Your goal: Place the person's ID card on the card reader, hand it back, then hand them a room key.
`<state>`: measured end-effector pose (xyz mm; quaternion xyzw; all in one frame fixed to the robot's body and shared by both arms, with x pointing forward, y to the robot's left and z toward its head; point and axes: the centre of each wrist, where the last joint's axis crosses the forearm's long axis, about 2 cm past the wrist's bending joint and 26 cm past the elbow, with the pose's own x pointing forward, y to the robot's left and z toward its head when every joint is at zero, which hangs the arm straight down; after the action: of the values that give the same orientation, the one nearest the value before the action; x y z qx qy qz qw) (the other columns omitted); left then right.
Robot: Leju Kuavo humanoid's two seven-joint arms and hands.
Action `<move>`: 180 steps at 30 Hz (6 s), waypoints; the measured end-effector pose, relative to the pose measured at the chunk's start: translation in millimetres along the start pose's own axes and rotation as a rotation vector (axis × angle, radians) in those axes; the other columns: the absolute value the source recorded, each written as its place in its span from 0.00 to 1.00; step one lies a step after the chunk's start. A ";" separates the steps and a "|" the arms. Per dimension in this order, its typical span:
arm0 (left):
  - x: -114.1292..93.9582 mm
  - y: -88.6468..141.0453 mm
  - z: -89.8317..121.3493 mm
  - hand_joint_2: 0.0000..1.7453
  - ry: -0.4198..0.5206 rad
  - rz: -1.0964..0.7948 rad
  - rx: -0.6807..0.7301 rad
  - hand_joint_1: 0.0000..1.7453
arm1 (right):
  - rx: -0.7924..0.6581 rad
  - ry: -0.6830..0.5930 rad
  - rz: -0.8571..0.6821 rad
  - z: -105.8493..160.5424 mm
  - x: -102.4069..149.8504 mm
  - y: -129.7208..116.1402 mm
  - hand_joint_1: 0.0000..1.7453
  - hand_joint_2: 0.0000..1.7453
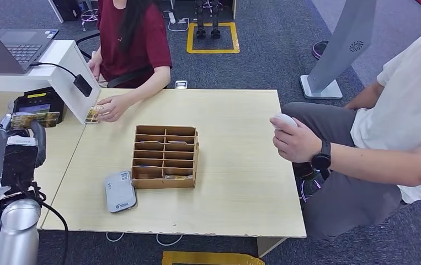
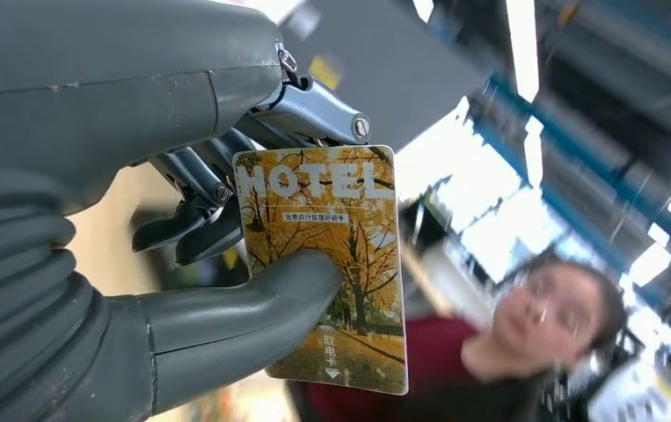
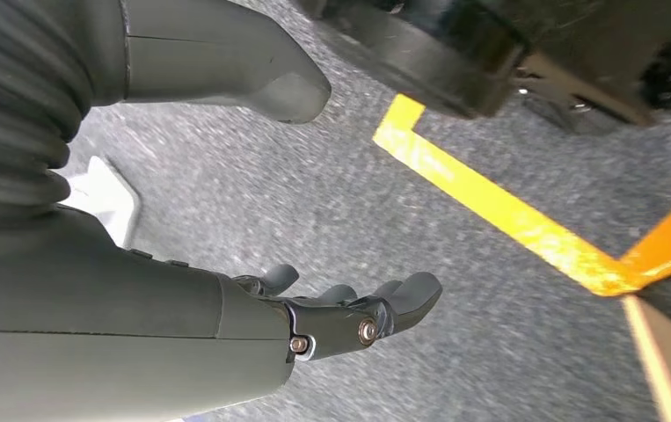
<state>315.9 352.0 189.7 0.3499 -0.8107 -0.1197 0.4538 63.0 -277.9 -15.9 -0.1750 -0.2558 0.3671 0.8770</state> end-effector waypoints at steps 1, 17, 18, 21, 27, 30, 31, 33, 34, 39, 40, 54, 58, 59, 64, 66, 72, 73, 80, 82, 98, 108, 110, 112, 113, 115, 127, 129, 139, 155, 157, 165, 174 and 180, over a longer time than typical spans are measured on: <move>1.7 -0.4 -7.9 1.00 -0.027 -0.048 0.022 1.00 | 0.000 -0.011 0.004 -1.4 1.8 -1.3 0.00 1.00; 1.5 -25.3 -61.4 1.00 -0.165 -0.365 0.014 1.00 | -0.001 -0.048 0.020 -14.4 3.5 -9.2 0.00 1.00; 1.9 -26.7 -61.4 1.00 -0.166 -0.367 0.008 1.00 | -0.001 -0.048 0.021 -14.5 3.3 -9.2 0.00 1.00; 2.2 -30.5 -60.4 1.00 -0.166 -0.368 -0.007 1.00 | -0.001 -0.048 0.021 -15.0 2.9 -9.3 0.00 1.00; 2.2 -34.8 -58.2 1.00 -0.160 -0.357 -0.027 1.00 | -0.003 -0.049 0.021 -15.4 2.9 -9.6 0.00 1.00; 2.5 -37.0 -57.1 1.00 -0.161 -0.353 -0.041 1.00 | -0.003 -0.048 0.021 -15.4 3.0 -9.6 0.00 1.00; 2.7 -37.8 -56.8 1.00 -0.162 -0.352 -0.045 0.75 | -0.003 -0.048 0.021 -15.4 3.0 -9.6 0.00 1.00; 2.8 -38.7 -56.4 1.00 -0.161 -0.348 -0.055 0.25 | -0.003 -0.048 0.021 -15.4 2.9 -9.6 0.00 1.00; 2.7 -39.0 -56.3 1.00 -0.158 -0.342 -0.062 0.00 | -0.003 -0.048 0.021 -15.4 2.8 -9.6 0.00 1.00; 2.2 -40.8 -56.0 1.00 -0.119 -0.301 -0.124 0.00 | -0.003 -0.041 0.022 -15.3 2.8 -9.5 0.00 1.00; 2.3 -41.4 -55.8 1.00 -0.109 -0.297 -0.140 0.00 | -0.003 -0.037 0.021 -15.3 2.8 -9.5 0.00 1.00; 5.6 -43.7 -47.1 1.00 -0.029 -0.204 -0.328 0.00 | -0.004 0.006 0.017 -8.9 -2.1 -3.7 0.00 1.00; 10.9 -33.4 -26.0 1.00 -0.081 -0.083 -0.431 0.00 | -0.004 0.019 0.001 -3.8 -5.4 -0.6 0.00 1.00; 12.7 -30.8 -21.6 1.00 -0.091 -0.075 -0.439 0.00 | -0.004 0.021 -0.002 -2.9 -5.7 -0.3 0.00 1.00; 20.1 -21.8 -12.5 1.00 -0.129 -0.072 -0.441 0.00 | -0.005 0.023 -0.011 -1.0 -5.5 -0.6 0.00 1.00; 21.8 -19.9 -11.5 1.00 -0.138 -0.072 -0.439 0.00 | -0.006 0.022 -0.013 -0.7 -5.2 -0.9 0.00 1.00; 24.3 -16.2 -10.1 1.00 -0.156 -0.073 -0.443 0.00 | -0.005 0.021 -0.015 -0.1 -4.9 -0.9 0.00 1.00; 24.4 -15.6 -8.6 1.00 -0.164 -0.071 -0.454 0.00 | -0.005 0.022 -0.016 0.1 -5.2 -0.8 0.00 1.00; 41.5 -11.7 36.9 1.00 -0.398 -0.127 -0.644 0.00 | 0.003 0.006 -0.058 -7.3 -20.2 -0.8 0.00 1.00; 49.7 -14.8 48.7 1.00 -0.483 -0.190 -0.679 0.00 | -0.005 -0.030 -0.068 -21.8 -30.9 -2.2 0.00 1.00; 64.7 -56.7 113.0 1.00 -0.551 -0.488 -0.826 0.00 | -0.015 0.108 -0.077 -45.1 -38.5 4.2 0.00 1.00; 59.4 -63.9 120.1 1.00 -0.467 -0.510 -0.887 0.00 | -0.016 0.118 -0.076 -47.6 -37.2 3.9 0.00 1.00; 58.5 -66.8 121.5 1.00 -0.438 -0.508 -0.896 0.00 | -0.017 0.120 -0.076 -47.9 -36.7 3.9 0.00 1.00; 57.9 -69.2 122.6 1.00 -0.422 -0.505 -0.903 0.00 | -0.019 0.121 -0.080 -48.1 -36.2 3.6 0.00 1.00; 57.6 -70.0 123.0 1.00 -0.419 -0.504 -0.905 0.00 | -0.020 0.122 -0.082 -48.2 -36.0 3.6 0.00 1.00; 57.3 -71.5 123.6 1.00 -0.414 -0.502 -0.908 0.00 | -0.021 0.123 -0.086 -48.3 -35.7 3.7 0.00 1.00; 55.2 -76.2 125.8 1.00 -0.397 -0.500 -0.920 0.00 | -0.024 0.128 -0.097 -48.6 -35.6 3.3 0.00 1.00; 55.0 -76.5 126.0 1.00 -0.396 -0.500 -0.921 0.00 | -0.024 0.129 -0.098 -48.7 -35.6 3.2 0.00 1.00; 55.4 -77.3 125.6 1.00 -0.396 -0.498 -0.920 0.00 | -0.021 0.133 -0.102 -48.6 -35.6 4.6 0.00 1.00; 61.3 -79.9 122.3 1.00 -0.333 -0.420 -0.894 0.00 | -0.020 0.133 -0.065 -46.6 -35.8 6.4 0.00 1.00; 64.9 -79.7 117.4 1.00 -0.302 -0.401 -0.877 0.00 | -0.014 0.133 -0.049 -44.8 -35.1 6.8 0.00 1.00; 67.3 -77.9 108.2 1.00 -0.273 -0.391 -0.836 0.00 | -0.019 0.137 -0.057 -42.8 -34.8 5.3 0.00 1.00; 67.8 -77.9 106.5 1.00 -0.262 -0.385 -0.823 0.00 | -0.023 0.142 -0.074 -42.2 -35.1 5.3 0.00 1.00; 68.0 -78.0 106.4 1.00 -0.261 -0.384 -0.823 0.00 | -0.025 0.142 -0.078 -42.2 -34.7 4.8 0.00 1.00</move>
<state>241.1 236.3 134.6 0.2667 -0.6669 -0.5559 0.4185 63.9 -305.2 -63.4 -0.2014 -0.2041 0.3161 0.9043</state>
